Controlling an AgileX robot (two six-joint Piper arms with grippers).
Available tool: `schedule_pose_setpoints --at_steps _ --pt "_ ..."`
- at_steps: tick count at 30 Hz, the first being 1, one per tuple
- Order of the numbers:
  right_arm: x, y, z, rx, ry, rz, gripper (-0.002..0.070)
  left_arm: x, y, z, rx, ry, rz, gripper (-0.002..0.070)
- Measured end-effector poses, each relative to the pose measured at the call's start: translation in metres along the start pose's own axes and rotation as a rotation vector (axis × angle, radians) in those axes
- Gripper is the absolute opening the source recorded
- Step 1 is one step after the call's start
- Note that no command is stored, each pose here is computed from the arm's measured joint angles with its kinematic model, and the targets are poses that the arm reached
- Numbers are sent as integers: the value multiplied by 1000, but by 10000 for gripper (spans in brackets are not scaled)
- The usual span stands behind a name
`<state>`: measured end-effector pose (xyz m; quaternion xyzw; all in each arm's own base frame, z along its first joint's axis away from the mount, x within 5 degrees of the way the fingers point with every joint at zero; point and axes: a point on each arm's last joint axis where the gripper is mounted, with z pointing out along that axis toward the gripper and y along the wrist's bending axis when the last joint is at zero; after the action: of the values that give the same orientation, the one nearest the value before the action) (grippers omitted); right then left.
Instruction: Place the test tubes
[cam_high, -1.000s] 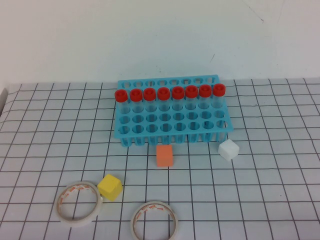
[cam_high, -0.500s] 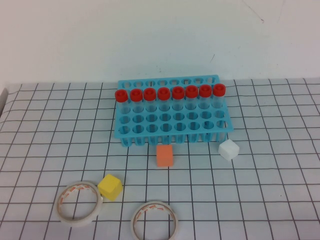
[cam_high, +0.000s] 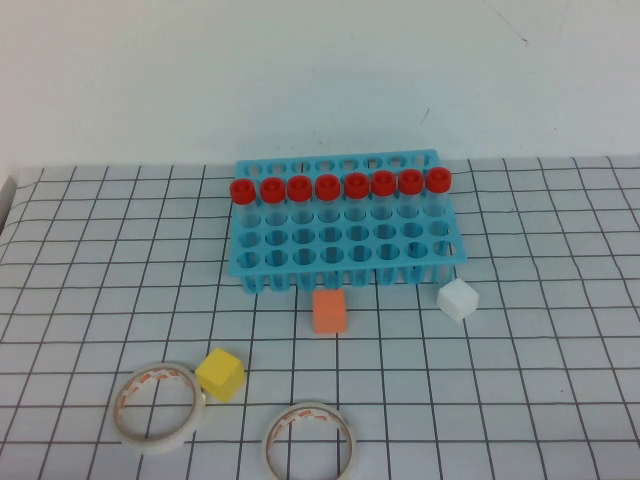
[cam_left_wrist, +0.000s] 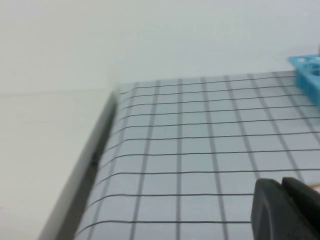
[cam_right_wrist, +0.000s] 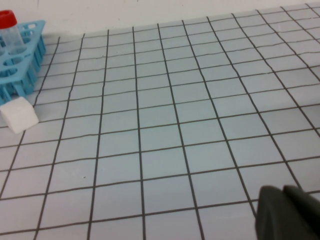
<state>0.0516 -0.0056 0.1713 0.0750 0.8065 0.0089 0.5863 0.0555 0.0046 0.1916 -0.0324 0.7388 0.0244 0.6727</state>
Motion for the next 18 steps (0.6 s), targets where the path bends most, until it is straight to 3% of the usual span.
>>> schedule_pose_setpoints --at_steps 4,9,18 --pt "0 0 0 0 0 0 -1 2 5 0 -87 23 -25 -1" --pt "0 0 0 0 2 0 -1 4 5 0 -101 44 -27 -1" --pt "0 0 0 0 0 0 -1 9 -3 0 55 91 205 -1"
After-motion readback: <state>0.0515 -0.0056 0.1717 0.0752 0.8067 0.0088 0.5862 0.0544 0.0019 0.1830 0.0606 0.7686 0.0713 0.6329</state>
